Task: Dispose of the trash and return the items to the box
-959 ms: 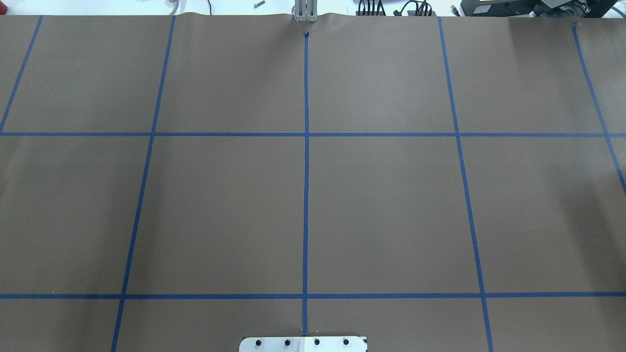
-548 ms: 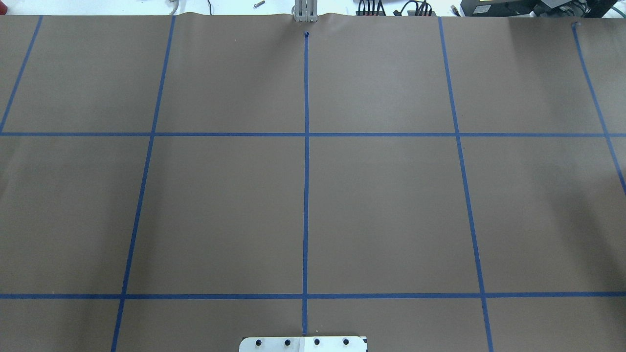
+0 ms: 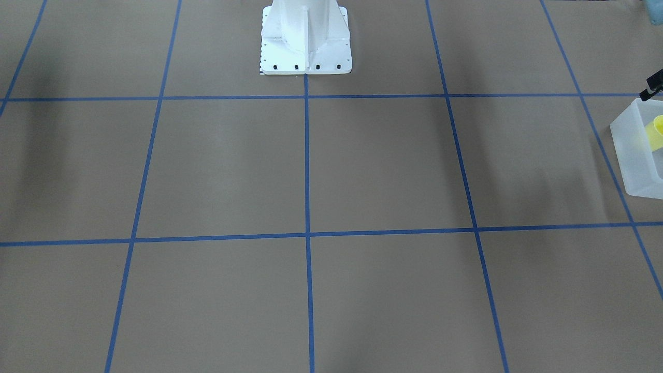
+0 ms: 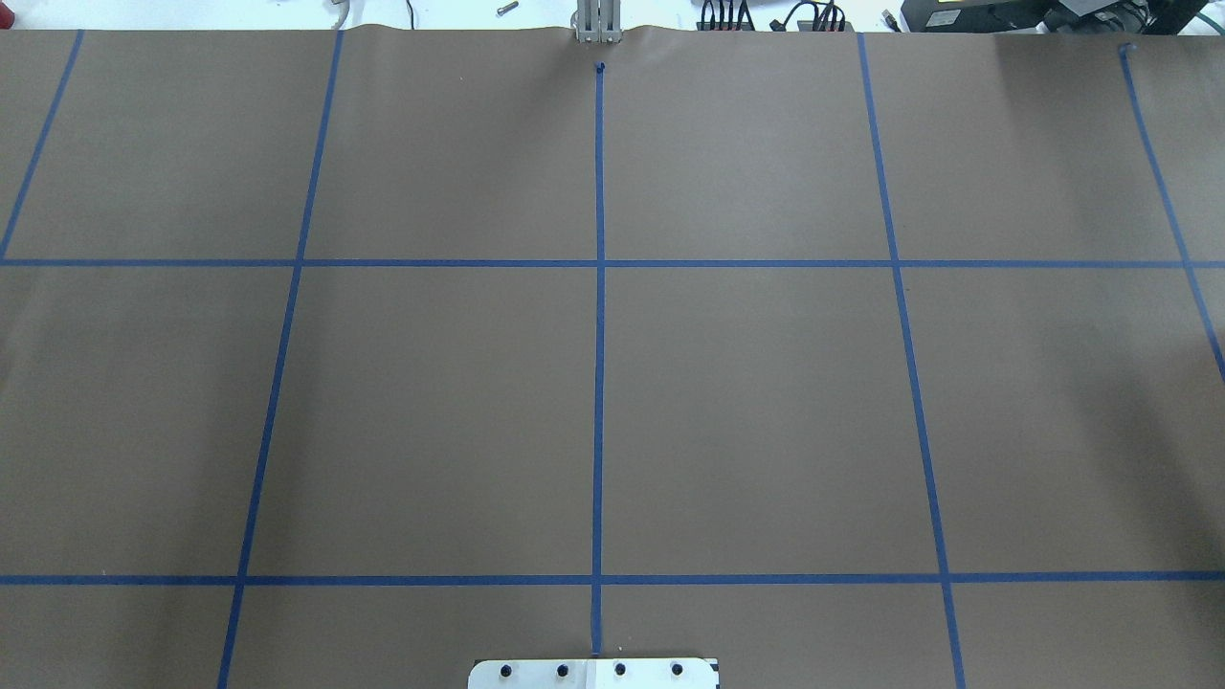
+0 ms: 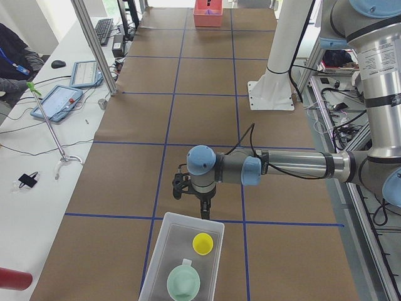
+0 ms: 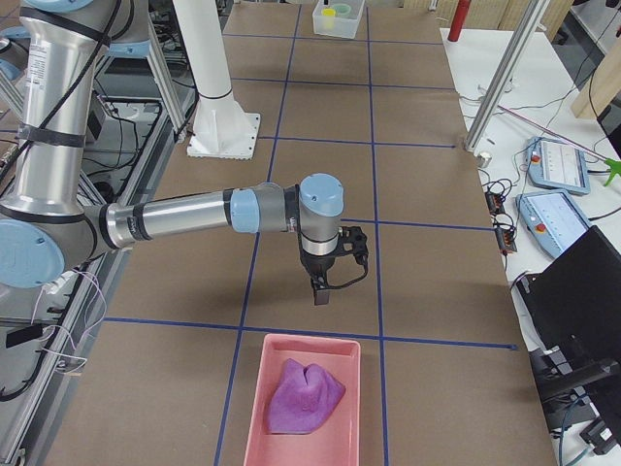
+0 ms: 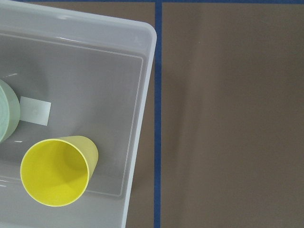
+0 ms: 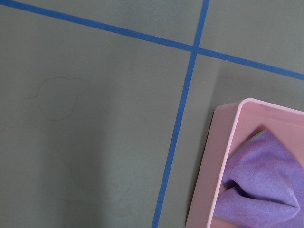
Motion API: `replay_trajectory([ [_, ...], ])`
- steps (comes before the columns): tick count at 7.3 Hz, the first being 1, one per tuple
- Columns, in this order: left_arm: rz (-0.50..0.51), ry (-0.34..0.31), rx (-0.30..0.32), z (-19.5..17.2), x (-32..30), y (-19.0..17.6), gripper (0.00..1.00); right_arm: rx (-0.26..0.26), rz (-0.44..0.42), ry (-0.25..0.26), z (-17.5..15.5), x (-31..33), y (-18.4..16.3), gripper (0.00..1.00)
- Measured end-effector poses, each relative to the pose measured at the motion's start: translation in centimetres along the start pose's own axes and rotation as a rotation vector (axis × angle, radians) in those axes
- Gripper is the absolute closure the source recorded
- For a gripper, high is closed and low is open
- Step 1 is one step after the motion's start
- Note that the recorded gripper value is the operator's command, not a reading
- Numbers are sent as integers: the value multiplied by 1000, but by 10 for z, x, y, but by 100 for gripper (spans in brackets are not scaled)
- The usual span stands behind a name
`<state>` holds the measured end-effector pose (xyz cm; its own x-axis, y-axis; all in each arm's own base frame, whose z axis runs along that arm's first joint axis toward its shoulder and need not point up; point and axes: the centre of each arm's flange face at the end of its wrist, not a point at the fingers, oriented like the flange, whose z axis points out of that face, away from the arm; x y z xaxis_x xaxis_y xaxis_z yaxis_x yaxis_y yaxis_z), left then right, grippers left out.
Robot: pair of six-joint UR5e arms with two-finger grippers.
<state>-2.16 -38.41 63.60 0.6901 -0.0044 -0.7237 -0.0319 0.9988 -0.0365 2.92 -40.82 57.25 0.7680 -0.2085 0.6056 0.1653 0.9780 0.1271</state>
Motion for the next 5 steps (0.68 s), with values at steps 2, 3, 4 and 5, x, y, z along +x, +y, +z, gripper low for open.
replay_trajectory([
  [2,-3,-1,-2,1,-1,0,1,9,-5,-6,-3,-3,-2,0],
  [3,-5,-2,-3,1,-2,1,1,16,-9,-12,-6,-5,-3,0],
  [4,-6,-2,-3,1,-3,1,1,20,-12,-14,-7,-7,-4,0],
  [5,-8,-7,-5,2,-4,1,1,23,-14,-16,-8,-8,-4,0],
])
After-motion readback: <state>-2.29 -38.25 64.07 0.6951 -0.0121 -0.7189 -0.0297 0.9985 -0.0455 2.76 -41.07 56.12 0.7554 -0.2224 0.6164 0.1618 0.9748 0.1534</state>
